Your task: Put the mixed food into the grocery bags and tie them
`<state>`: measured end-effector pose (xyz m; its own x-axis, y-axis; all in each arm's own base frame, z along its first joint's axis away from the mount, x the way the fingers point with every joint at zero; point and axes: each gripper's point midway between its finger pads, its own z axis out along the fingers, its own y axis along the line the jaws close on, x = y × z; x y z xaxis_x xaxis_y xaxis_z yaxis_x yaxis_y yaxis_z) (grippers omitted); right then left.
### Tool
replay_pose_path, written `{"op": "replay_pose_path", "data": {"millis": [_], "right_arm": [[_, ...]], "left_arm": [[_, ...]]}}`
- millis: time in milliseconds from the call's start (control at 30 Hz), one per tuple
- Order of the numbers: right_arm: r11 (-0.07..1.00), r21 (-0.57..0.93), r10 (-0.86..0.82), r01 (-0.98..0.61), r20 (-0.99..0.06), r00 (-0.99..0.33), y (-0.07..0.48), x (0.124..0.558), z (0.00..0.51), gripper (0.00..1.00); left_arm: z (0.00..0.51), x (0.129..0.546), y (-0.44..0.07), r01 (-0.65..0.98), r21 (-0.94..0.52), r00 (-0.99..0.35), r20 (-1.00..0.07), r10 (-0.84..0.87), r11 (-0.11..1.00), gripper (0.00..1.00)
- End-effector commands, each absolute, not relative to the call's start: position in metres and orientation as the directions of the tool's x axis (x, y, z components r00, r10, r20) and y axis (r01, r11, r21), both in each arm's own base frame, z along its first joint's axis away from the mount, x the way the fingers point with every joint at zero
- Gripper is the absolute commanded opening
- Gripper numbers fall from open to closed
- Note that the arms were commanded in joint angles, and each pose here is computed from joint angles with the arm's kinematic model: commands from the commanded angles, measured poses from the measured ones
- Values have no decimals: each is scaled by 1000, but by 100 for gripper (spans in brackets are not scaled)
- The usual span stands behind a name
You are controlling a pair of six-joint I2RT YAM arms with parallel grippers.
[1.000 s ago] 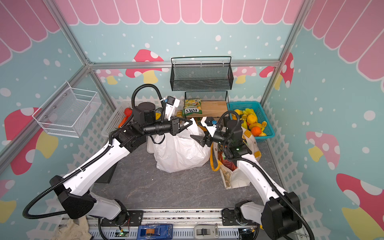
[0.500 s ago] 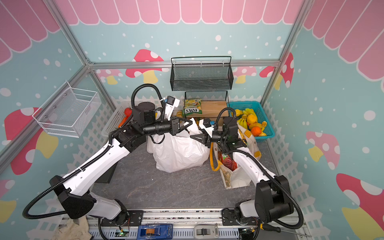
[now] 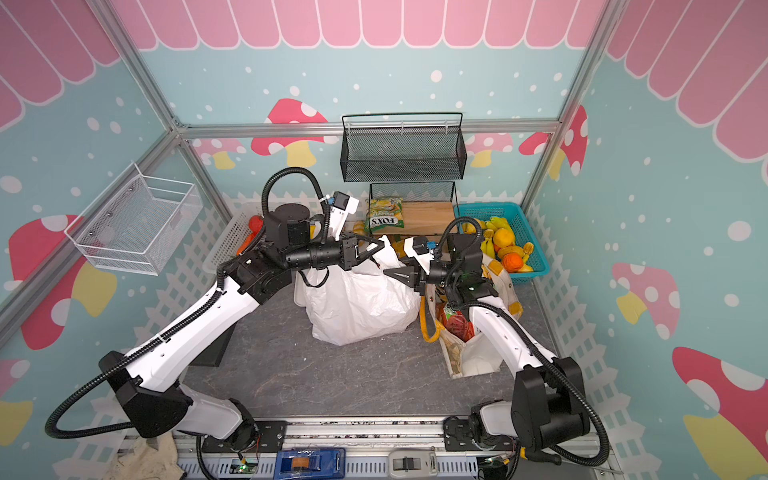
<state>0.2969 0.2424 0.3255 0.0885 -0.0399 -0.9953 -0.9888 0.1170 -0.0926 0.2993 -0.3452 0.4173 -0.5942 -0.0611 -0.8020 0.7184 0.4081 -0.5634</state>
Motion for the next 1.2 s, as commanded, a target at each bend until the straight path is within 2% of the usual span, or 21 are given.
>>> {"op": "replay_pose_path", "data": {"millis": [0,33,133,200,367,433,567,767,933,1067,1167], "right_arm": [[108,-95,-26,-990,-995,93,240,295,325,7],[125,-80,-27,-989,-997,77,239,298,323,4],[169,-43,-16,-985,-999,41,234,305,320,0],[191,-17,-4,-981,-1000,17,230,308,320,0],[223,19,3,-975,-1000,-19,227,313,319,0],[229,27,7,-973,-1000,-26,226,315,319,0],[234,37,14,-972,-999,-34,225,317,321,0],[242,50,15,-969,-999,-48,224,323,319,0],[254,50,13,-966,-999,-48,221,324,317,0],[256,57,11,-965,-998,-56,221,328,314,0],[260,63,12,-963,-998,-62,220,329,313,0]], "left_arm": [[434,297,-339,737,-547,-564,-821,-83,397,0],[435,297,-338,741,-539,-556,-827,-85,402,0],[439,296,-325,759,-490,-505,-859,-87,429,32],[441,294,-308,767,-438,-453,-887,-88,468,45],[419,296,-233,679,-293,-298,-948,-112,673,70],[407,302,-201,622,-268,-247,-959,-140,736,77],[381,323,-159,550,-268,-196,-962,-189,791,83],[362,345,-182,660,-147,-151,-987,-61,736,89],[355,367,-201,711,-132,-151,-988,-33,691,94],[349,383,-213,735,-99,-125,-992,-9,671,92],[343,394,-221,754,-72,-112,-993,20,653,81]]}}
